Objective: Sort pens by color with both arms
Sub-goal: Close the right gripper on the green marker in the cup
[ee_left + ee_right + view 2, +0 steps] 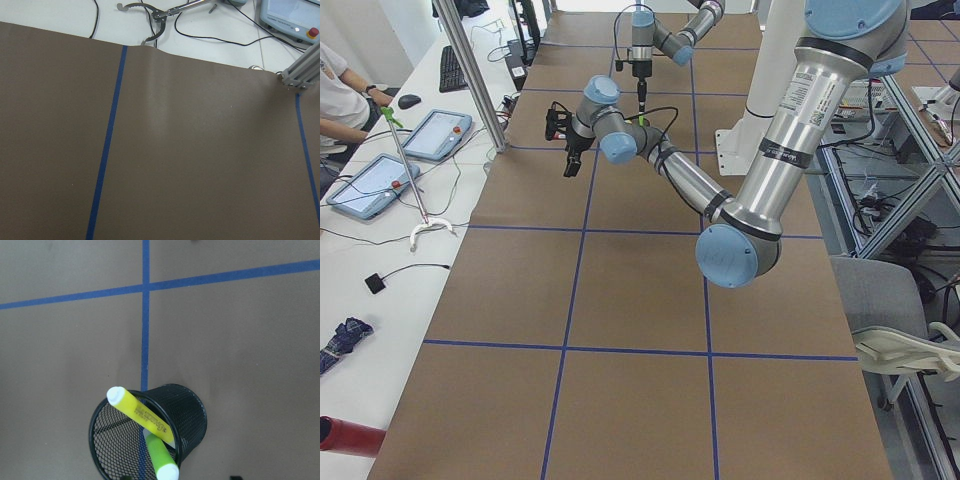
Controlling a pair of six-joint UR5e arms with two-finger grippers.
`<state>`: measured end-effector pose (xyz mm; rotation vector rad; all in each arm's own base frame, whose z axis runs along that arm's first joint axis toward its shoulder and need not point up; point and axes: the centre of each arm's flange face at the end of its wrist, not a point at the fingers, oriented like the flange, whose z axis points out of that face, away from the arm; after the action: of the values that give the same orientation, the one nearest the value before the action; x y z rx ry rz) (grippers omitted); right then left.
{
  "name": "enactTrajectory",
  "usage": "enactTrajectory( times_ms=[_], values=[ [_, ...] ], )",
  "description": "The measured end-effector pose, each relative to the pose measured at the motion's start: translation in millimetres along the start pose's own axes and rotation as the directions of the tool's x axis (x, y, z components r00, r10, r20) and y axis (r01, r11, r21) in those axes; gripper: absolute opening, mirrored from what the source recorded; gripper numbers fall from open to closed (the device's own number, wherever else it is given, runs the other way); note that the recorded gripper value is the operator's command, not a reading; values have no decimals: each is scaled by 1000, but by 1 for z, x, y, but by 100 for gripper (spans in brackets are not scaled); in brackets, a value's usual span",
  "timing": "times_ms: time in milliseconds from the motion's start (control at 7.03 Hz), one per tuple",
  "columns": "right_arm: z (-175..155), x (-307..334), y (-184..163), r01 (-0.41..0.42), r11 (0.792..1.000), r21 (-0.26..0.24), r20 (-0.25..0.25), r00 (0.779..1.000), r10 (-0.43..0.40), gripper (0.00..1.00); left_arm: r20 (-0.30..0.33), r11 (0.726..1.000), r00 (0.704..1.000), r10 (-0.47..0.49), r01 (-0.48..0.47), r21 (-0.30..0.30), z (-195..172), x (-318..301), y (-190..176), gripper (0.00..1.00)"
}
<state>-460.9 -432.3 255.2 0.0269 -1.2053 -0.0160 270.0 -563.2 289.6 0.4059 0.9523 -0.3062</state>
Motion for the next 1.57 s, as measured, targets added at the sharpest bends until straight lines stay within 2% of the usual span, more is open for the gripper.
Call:
enactTrajectory(
  times_ms=[712,1139,1423,1566],
  values=[
    [4,-7,-5,-42,999,1,5,999,42,62,3,1000,1000,0,0,-4,2,0,2,99],
    [6,-10,-7,-80,997,-1,7,997,80,57,3,1000,1000,1,-1,-5,2,1,2,99],
    [9,-9,-8,-85,996,-3,3,996,85,20,3,1000,1000,1,-1,-4,2,1,2,99],
    [10,-10,-9,-86,996,-3,2,996,86,13,3,1000,1000,1,-1,-4,2,1,2,99]
  ],
)
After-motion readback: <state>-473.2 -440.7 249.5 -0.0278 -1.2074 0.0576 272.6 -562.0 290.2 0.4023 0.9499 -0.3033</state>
